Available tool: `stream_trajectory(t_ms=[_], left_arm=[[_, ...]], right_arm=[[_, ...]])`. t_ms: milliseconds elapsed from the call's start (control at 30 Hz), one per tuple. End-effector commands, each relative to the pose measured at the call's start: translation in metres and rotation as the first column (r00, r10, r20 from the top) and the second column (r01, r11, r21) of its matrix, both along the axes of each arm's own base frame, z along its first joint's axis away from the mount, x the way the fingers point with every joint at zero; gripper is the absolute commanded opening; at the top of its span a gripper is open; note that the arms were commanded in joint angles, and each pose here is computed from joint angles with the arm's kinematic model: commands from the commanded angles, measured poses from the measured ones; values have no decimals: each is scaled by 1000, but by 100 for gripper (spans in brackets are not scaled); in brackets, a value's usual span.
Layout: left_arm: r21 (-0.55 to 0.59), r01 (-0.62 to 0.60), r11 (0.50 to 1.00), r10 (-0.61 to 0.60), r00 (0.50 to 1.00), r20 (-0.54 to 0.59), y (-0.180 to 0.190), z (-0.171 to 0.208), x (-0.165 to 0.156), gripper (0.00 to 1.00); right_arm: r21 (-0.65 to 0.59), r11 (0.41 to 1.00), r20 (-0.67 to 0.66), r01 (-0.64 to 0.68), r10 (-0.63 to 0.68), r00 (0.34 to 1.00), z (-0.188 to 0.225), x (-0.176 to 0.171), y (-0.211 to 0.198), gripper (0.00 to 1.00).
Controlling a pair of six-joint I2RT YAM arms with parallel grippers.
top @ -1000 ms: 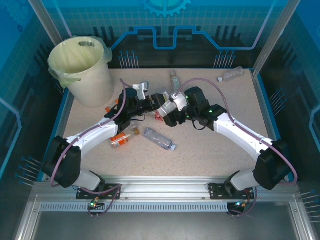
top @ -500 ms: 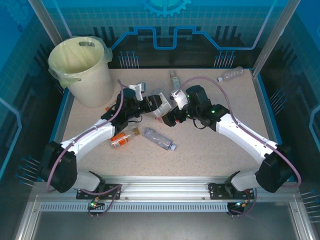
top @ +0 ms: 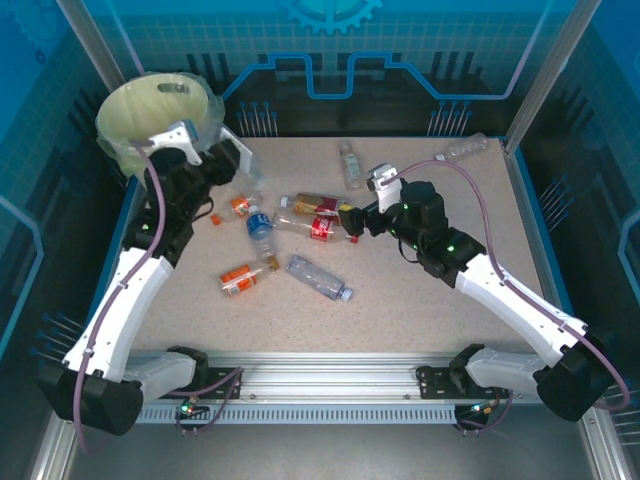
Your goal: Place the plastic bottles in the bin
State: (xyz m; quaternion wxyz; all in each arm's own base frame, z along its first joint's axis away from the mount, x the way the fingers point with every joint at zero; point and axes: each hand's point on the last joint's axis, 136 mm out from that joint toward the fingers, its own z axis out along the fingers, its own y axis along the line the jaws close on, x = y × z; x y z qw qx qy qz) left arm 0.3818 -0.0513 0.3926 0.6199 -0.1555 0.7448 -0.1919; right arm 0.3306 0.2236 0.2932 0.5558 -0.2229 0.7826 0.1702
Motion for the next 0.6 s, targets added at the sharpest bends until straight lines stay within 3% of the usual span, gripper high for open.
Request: stream_trajectory(t_ms=[0, 300, 567], left_arm=[[126, -118, 985, 106, 989, 100, 30, 42, -4, 53], [266, -456, 849, 381, 878, 290, 118, 129, 13, 53], [320, -549, 772, 469, 832, 296, 171, 135, 46, 53]], right_arm=[[49, 997, 56, 61, -64, 996, 16, 3, -9, 100], [19, 997, 81, 71, -72, 994, 18, -5, -19, 100], [32, 989, 109, 143, -145, 983, 19, -12, -41, 100]])
